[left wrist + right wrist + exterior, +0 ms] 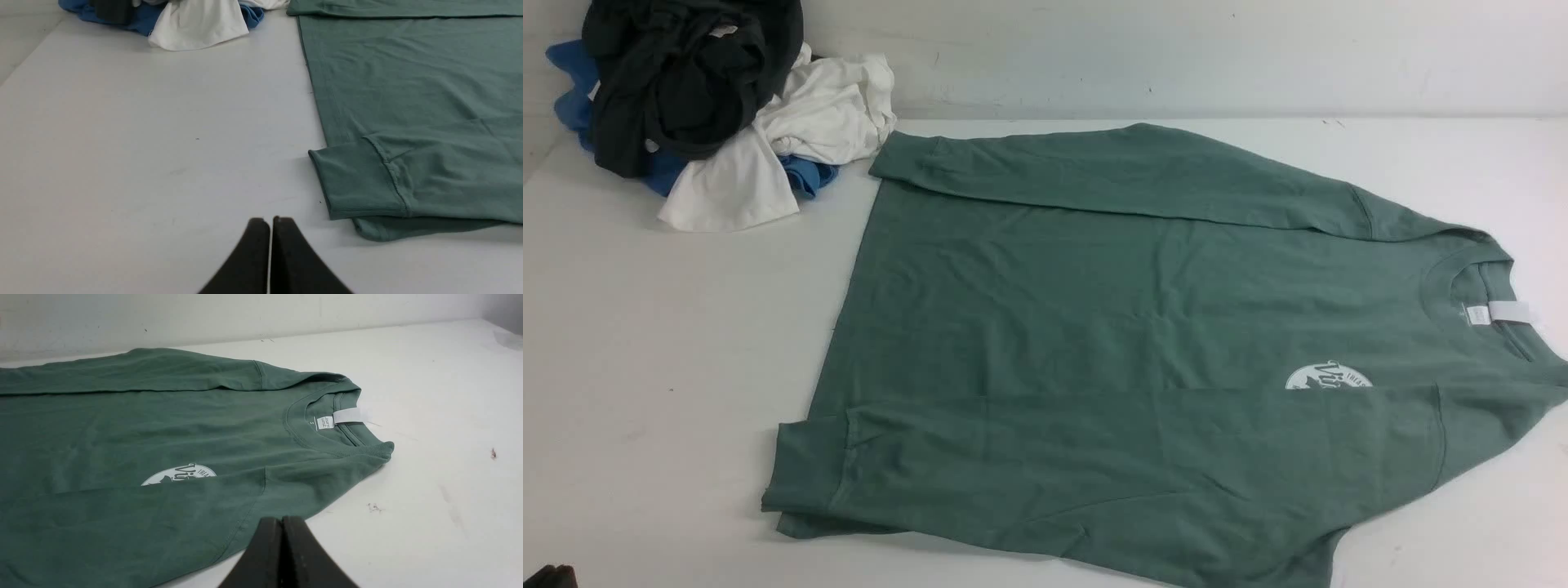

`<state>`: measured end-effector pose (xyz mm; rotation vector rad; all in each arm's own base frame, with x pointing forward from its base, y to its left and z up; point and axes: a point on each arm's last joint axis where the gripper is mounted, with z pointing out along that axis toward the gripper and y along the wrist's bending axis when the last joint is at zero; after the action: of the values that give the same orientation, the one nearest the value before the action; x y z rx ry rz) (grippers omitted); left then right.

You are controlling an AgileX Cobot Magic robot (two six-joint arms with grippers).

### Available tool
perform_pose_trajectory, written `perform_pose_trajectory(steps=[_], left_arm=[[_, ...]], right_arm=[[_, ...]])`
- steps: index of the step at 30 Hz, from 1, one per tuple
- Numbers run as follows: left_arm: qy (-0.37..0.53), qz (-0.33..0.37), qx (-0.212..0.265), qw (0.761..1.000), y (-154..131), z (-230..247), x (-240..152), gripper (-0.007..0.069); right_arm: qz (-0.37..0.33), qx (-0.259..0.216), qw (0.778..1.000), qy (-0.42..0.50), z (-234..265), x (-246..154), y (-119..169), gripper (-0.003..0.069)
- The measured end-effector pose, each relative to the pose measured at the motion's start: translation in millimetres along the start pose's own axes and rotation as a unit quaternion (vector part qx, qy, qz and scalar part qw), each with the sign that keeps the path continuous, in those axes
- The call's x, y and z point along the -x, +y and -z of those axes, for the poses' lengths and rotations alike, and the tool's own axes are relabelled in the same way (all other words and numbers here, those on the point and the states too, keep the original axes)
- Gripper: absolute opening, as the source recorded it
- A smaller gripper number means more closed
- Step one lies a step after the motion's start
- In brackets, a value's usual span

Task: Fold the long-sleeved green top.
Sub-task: Use the left arm to clamp the cuff closest to it

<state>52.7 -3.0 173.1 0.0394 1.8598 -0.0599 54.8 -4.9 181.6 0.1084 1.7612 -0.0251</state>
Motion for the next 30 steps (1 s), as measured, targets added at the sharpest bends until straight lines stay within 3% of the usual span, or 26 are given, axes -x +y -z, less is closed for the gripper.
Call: perform_pose_trajectory(steps=[30], left_arm=[[0.000, -0.007, 0.003, 1.000, 0.5, 0.0, 0.0, -0.0007]], right_arm=[[0.000, 0.000, 1.000, 0.000, 0.0, 0.0, 0.0, -0.0010]])
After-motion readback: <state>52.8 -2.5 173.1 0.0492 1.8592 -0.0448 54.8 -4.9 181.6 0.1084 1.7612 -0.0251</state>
